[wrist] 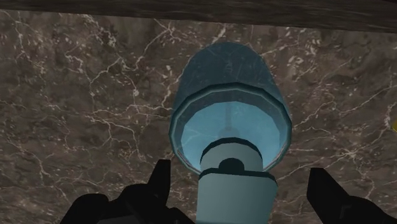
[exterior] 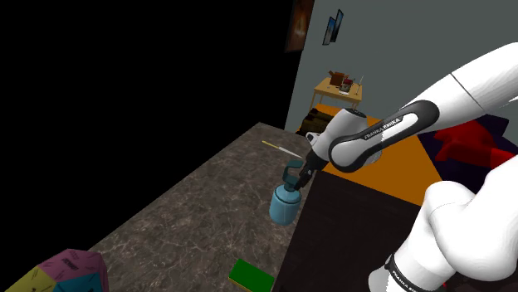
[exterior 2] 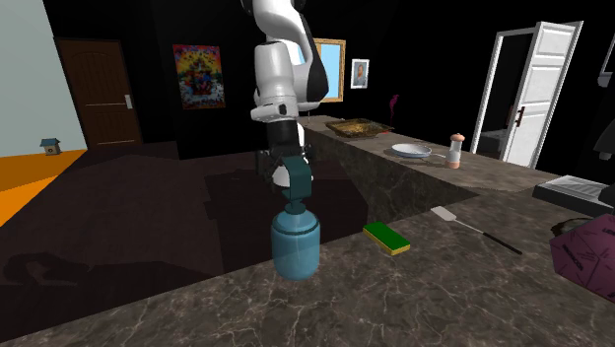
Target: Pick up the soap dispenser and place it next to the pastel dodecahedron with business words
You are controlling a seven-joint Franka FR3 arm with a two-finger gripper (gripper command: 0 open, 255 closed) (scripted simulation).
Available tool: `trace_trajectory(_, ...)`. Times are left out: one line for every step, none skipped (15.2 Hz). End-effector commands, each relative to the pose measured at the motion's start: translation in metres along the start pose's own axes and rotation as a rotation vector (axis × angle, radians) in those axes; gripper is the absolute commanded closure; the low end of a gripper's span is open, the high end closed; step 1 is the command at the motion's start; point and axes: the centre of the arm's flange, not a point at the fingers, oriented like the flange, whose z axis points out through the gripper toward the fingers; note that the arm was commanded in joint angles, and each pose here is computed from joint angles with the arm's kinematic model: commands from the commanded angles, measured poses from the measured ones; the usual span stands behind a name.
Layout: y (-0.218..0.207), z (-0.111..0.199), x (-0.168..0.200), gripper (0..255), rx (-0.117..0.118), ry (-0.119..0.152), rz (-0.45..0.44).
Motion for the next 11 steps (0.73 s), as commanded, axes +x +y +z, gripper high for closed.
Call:
trace_trajectory(-0.0002,0.0024,0.0003,0,-0.001,0.001,0.000)
trace_trajectory(-0.0002,0.0024,0.0003,0,-0.001,0.001,0.000)
trace_trajectory(-0.0002,0.0024,0.0003,0,-0.001,0.001,0.000)
trace_trajectory(-0.0002,0.0024,0.0003,0,-0.001,0.001,0.000)
trace_trajectory(-0.0002,0.0024,0.0003,0,-0.001,0.001,0.000)
trace_trajectory(-0.0002,0.0024,0.0003,0,-0.001,0.001,0.000)
trace_trajectory(-0.0002,0.0024,0.0003,0,-0.001,0.001,0.000)
trace_trajectory(-0.0002,0.0024,0.0003,255,-0.001,0.001,0.000)
trace_trajectory(-0.0002,0.0024,0.0003,255,-0.001,0.001,0.000)
trace_trajectory(-0.0002,0.0024,0.0003,255,-0.001,0.001,0.000)
trace_trajectory(-0.0002,0.0023,0.0003,255,-0.001,0.001,0.000)
